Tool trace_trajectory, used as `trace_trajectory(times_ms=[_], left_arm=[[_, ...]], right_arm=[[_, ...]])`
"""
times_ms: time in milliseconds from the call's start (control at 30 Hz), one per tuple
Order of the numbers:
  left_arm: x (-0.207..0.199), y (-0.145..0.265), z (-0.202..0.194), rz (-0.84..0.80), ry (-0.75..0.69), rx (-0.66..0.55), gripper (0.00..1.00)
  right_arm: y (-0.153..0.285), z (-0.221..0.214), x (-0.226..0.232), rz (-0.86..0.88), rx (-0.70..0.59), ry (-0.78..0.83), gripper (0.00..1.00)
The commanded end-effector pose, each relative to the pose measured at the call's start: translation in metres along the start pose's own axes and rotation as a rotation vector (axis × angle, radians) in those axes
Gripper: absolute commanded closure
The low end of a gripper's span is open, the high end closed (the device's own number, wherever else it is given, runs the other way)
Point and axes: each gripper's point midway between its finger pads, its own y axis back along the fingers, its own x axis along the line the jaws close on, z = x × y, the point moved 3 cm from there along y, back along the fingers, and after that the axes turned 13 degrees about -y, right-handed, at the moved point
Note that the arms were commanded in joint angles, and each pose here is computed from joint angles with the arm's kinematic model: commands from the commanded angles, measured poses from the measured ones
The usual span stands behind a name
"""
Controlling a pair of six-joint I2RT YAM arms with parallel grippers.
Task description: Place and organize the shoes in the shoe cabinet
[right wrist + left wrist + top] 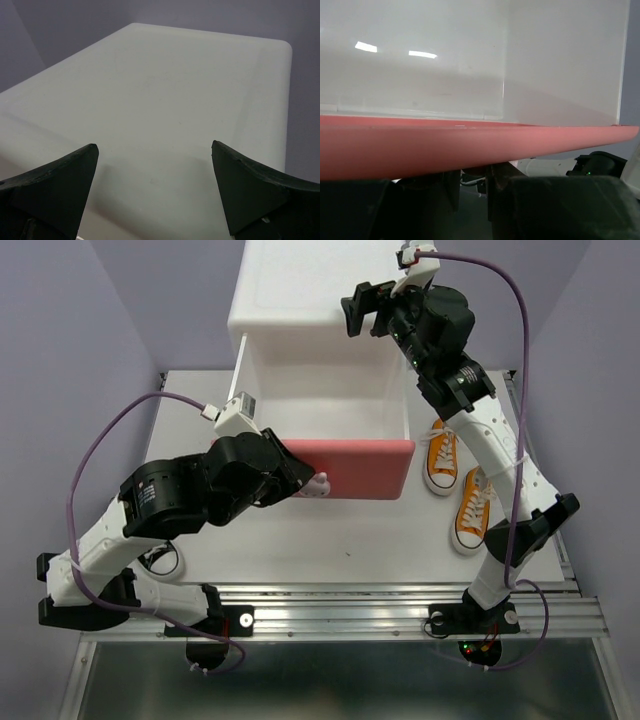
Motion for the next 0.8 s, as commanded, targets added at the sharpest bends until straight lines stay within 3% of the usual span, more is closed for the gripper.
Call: trace_trajectory(times_ms=[0,133,200,233,267,767], left_arm=[[-0.021,0.029,0.009,-0.137,0.062,0.042,0.86],[-0.016,0.034,0.012,-0.140,0.073,0.026,0.75],[-0.014,0.038,0.017,-0.147,0.088,0.005,0.64],[-0.015,0.039,0.019,-0.148,0.088,0.001,0.48],[-0.016,0.040,0.021,-0.154,0.075,-0.006,0.02],[-0.039,0.059,0.052,-0.233,0.041,-0.081,0.01]], right_arm=[[0.007,-0.115,-0.022,-0.117,0.379,-0.045,0.00],[0.009,-0.117,-0.022,-0.116,0.384,-0.049,0.00],[0.009,-0.117,-0.022,-0.112,0.385,-0.049,0.00],[0.009,-0.117,-0.021,-0.107,0.385,-0.050,0.00],[0.009,-0.118,-0.021,-0.107,0.387,-0.048,0.00],[0.003,-0.122,-0.018,-0.083,0.393,-0.044,0.00]])
